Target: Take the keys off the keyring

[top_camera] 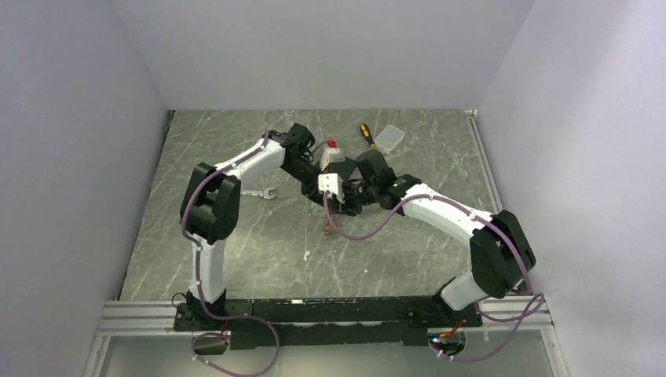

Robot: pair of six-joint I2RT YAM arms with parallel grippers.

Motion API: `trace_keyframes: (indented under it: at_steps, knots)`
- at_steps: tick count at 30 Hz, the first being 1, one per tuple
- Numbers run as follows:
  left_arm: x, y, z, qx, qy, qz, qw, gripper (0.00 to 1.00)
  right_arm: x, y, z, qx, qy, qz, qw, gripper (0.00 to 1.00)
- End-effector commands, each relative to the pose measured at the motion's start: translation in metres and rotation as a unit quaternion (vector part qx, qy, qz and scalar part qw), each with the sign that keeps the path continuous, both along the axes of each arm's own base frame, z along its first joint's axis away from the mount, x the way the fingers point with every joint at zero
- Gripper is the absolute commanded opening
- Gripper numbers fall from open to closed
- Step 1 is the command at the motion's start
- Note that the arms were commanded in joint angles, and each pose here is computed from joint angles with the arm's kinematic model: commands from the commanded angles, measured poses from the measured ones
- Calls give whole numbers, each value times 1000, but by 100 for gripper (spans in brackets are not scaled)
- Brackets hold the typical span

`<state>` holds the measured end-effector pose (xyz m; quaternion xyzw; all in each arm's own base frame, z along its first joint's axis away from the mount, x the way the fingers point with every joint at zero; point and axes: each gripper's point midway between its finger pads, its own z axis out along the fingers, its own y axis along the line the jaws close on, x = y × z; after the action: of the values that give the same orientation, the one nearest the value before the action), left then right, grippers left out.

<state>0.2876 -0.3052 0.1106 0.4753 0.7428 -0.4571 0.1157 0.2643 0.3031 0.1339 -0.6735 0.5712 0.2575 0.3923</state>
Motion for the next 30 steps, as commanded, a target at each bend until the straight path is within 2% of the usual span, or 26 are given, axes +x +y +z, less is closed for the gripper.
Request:
trace_keyframes:
  at_steps: [1,8,20,26,30]
  knots:
    - [-2,0,7,5,-9,-10,1000,0,15,-5,8,-18,-46,-8,999,36]
    - [-8,-2,4,19,-26,-25,999,0,15,-11,4,-28,-43,-18,999,43]
    - [-10,-6,9,15,-37,-30,999,0,15,-10,-15,-43,-23,-14,999,44]
    - [-14,-7,10,11,-42,-36,998,0,15,-10,-22,-45,-19,-14,999,51]
    - [-15,-8,11,6,-44,-40,998,0,14,-7,-22,-42,-12,-9,999,49]
